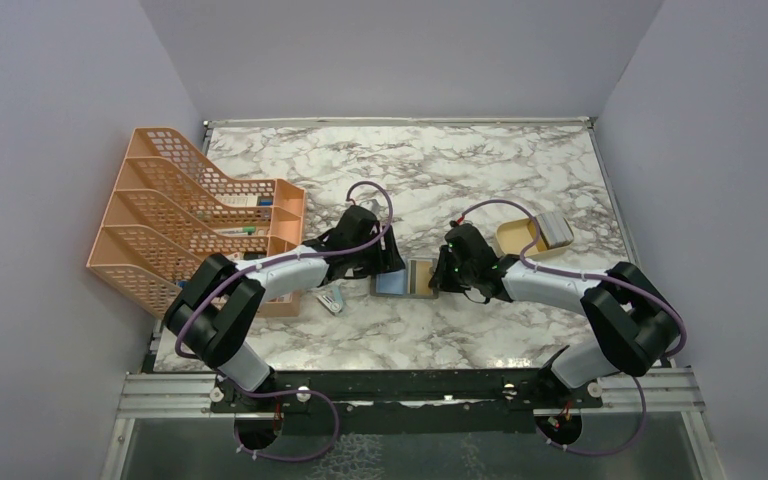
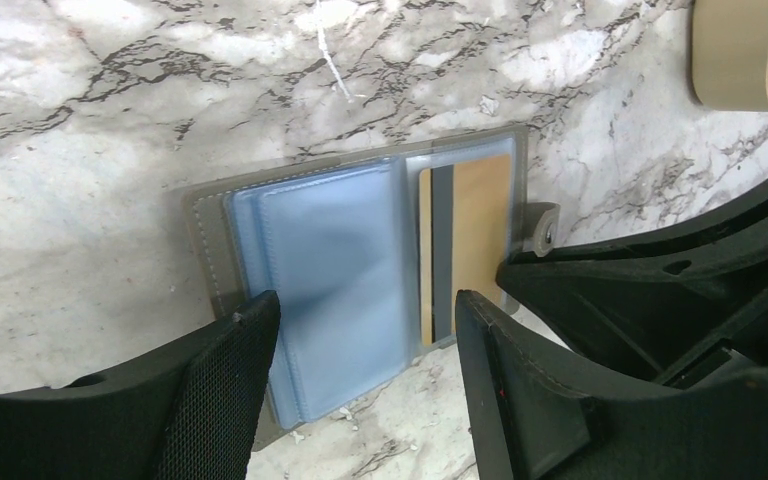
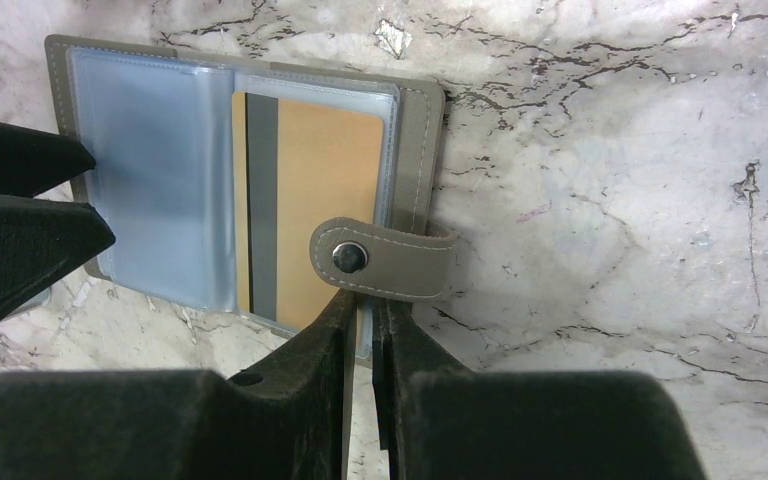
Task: Put the credit cards into the card holder
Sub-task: Turn over the card slot in the card holder.
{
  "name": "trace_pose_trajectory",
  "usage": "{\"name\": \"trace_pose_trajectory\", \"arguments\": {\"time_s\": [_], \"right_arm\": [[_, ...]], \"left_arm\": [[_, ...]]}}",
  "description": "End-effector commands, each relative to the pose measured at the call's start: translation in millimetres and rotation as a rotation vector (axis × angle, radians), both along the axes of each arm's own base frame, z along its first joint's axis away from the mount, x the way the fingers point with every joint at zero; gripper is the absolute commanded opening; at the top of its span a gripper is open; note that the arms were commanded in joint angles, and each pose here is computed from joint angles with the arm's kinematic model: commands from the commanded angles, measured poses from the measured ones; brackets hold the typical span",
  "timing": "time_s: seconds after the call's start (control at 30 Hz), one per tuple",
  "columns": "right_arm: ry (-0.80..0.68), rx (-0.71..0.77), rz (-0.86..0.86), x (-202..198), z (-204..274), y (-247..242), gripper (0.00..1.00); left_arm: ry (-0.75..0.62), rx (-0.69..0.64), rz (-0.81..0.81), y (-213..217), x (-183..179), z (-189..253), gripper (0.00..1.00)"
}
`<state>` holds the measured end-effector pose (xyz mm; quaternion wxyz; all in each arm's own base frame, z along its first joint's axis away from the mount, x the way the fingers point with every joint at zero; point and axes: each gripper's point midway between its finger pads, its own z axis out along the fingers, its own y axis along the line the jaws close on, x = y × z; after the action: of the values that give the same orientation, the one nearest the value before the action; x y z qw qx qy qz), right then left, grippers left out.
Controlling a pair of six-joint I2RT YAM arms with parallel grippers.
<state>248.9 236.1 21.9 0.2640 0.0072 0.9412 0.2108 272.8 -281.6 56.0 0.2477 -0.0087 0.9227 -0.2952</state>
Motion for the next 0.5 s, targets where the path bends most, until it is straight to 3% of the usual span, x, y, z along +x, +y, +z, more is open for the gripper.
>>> {"name": "trace_pose_trajectory", "arguments": {"time_s": [0.0,0.47], "right_arm": [[0.017,-0.011,0.013,-5.0,-8.9,0.0,0.12],[0.016,-0.006,0.013,-5.6,-7.4,0.0,0.12]], "left_arm": [[-0.043,0.04,0.025,12.0,3.8,6.5,0.67],[-0.008,-0.03,-0.016,-2.9,-1.5,-3.0,0.68]]}}
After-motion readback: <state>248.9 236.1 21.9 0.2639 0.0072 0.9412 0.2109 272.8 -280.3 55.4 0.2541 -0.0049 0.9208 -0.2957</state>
